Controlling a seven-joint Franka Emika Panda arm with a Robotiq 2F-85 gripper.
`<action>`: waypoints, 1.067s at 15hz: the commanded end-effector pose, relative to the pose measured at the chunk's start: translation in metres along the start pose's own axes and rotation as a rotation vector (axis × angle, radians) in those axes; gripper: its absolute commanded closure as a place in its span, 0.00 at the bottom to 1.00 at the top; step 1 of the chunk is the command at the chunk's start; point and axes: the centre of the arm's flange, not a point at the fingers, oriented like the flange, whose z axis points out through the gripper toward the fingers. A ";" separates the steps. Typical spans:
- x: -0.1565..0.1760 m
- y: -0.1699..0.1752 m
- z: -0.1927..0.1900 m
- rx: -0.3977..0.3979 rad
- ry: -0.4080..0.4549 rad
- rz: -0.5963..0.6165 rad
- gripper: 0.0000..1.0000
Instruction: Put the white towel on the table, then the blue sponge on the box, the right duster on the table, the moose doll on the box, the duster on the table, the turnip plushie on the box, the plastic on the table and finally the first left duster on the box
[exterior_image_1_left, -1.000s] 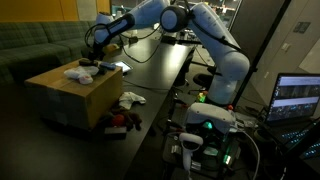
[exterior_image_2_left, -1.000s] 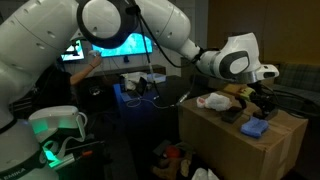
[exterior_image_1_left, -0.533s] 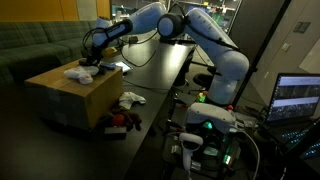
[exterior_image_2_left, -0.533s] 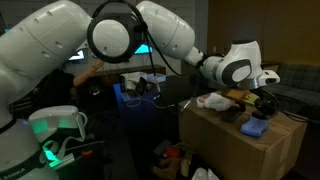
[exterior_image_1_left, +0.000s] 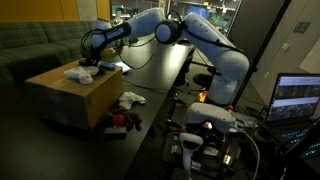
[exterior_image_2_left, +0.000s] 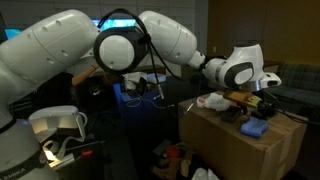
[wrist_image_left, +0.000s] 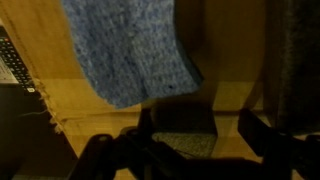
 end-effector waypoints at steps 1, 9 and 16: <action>0.023 0.010 0.005 0.010 0.000 -0.001 0.41; 0.012 0.009 -0.045 -0.028 0.039 0.003 0.69; -0.015 0.014 -0.111 -0.069 0.032 0.025 0.69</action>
